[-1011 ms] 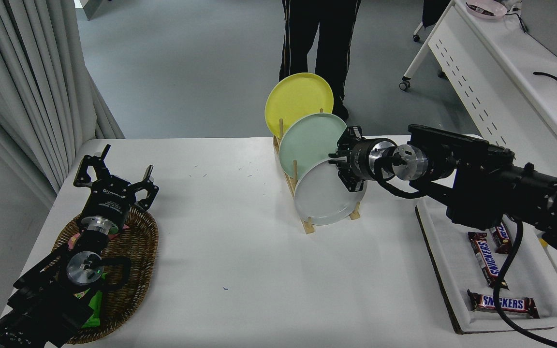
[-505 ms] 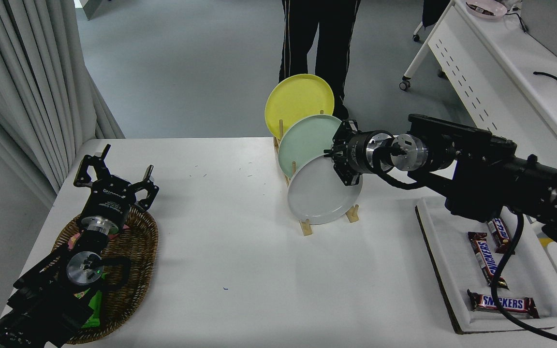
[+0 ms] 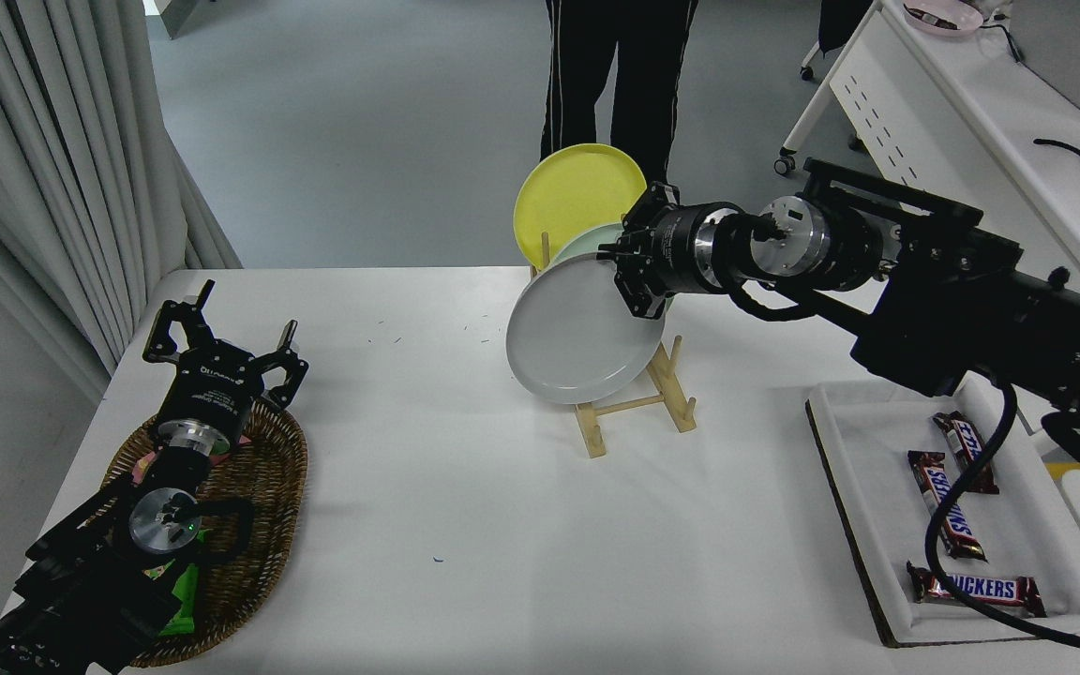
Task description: Place the plate on the table
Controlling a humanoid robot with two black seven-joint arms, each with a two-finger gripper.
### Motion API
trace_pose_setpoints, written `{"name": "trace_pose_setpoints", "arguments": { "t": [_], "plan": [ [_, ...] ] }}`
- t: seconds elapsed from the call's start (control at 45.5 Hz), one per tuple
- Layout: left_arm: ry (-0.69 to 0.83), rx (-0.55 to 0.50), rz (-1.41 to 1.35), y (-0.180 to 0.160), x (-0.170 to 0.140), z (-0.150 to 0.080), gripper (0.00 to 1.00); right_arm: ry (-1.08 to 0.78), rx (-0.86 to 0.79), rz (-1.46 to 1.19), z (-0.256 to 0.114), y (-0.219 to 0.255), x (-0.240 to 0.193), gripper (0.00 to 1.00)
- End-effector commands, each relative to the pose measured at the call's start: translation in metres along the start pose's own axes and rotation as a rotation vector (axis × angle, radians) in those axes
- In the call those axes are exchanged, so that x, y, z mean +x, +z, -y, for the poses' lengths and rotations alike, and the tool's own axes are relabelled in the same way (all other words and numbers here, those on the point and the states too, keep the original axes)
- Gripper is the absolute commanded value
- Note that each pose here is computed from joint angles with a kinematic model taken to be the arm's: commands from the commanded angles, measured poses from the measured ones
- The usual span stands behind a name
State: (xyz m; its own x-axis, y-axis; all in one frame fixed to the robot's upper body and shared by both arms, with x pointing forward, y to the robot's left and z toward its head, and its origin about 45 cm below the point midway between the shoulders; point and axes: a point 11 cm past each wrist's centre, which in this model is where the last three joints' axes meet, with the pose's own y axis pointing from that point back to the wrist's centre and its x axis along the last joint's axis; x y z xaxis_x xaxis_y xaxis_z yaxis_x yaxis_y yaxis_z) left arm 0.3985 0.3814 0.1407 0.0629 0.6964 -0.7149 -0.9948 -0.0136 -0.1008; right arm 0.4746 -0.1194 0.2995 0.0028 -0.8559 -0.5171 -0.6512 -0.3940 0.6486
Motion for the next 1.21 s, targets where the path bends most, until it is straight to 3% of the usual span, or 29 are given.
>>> {"name": "trace_pose_setpoints", "arguments": {
  "t": [0.0,0.418,0.835,1.187],
  "plan": [
    [0.0,0.0,0.0,0.0,0.0,0.0,1.0,0.0,-0.113,0.202,-0.009,0.017,-0.017,0.0],
    [0.0,0.0,0.0,0.0,0.0,0.0,1.0,0.213,-0.424,0.533,0.013,0.112,0.062,0.0],
    [0.0,0.0,0.0,0.0,0.0,0.0,1.0,0.261,-0.534,0.701,0.032,0.168,0.089,0.0],
    [0.0,0.0,0.0,0.0,0.0,0.0,1.0,0.33,-0.528,0.716,0.042,0.184,0.107,0.0]
  ]
}}
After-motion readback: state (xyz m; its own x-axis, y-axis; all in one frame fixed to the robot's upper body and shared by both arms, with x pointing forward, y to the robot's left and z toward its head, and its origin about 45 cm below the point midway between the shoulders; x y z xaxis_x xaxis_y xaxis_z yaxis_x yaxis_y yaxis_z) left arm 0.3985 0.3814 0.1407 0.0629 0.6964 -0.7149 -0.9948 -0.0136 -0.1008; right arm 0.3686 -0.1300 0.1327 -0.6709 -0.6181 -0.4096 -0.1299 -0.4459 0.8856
